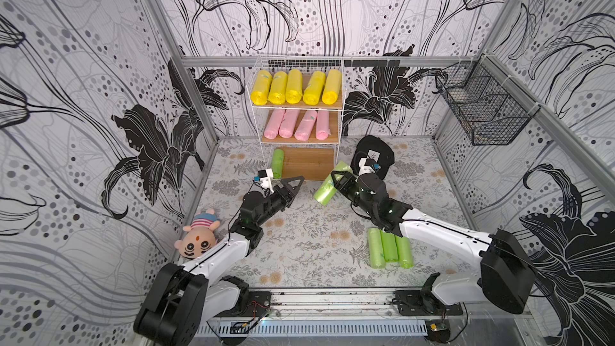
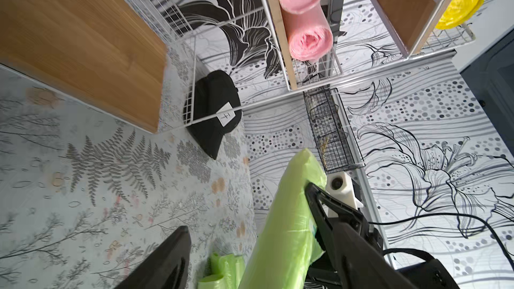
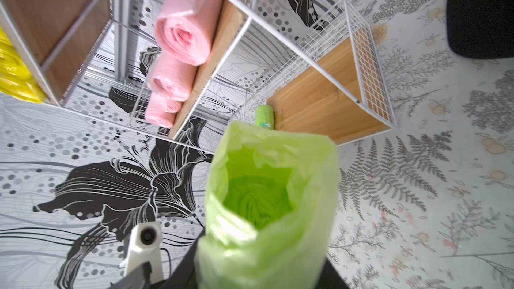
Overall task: Sort the rolls of trash bags by color and place them on the shelf
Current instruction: Pick up the roll of trash bags from the center of the board.
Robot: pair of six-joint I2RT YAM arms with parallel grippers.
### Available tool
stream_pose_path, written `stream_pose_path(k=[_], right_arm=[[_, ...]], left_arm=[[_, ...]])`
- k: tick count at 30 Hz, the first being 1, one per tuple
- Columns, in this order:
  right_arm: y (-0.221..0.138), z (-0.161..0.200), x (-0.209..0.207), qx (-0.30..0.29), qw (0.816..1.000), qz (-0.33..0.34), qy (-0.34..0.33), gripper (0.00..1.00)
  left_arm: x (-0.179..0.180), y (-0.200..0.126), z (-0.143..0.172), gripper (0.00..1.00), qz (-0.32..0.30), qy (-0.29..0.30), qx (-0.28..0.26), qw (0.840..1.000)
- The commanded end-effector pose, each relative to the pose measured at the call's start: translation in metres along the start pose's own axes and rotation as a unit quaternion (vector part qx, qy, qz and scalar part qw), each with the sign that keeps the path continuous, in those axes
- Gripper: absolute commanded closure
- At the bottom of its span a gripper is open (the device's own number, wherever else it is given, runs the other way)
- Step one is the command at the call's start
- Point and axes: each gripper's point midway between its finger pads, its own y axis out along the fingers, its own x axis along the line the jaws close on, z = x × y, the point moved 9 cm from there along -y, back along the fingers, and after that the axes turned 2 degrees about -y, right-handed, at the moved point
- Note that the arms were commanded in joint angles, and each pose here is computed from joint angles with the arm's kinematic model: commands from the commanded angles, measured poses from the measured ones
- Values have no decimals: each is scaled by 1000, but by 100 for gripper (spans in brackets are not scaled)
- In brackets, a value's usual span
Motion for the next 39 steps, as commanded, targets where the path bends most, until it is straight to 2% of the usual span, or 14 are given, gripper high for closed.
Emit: stream_pose_path(k=[1,7,17,21,31,35,39], right_arm=[[-3,-13,23,-37,996,-60,53,55],[4,-12,30,-30,991,-93,95,56],[14,-9,31,-16,987,-105,119,56],[20,-8,30,-9,984,-111,137,56],[22,-9,28,-13,984,-110,136,56],[22,-9,26,-13,986,-105,129,47],[21,-11,23,-13,990,-89,111,25]], left_arm=[[-12,7,7,16,56,-8,3,998],[-16,21,18,14,84,-15,22,996],[-28,25,23,16,122,-15,35,992],[-29,27,24,24,124,-22,39,991],[-21,28,24,52,124,-36,25,991],[-20,28,23,64,129,-39,16,991],[-15,24,21,70,129,-42,-6,991]])
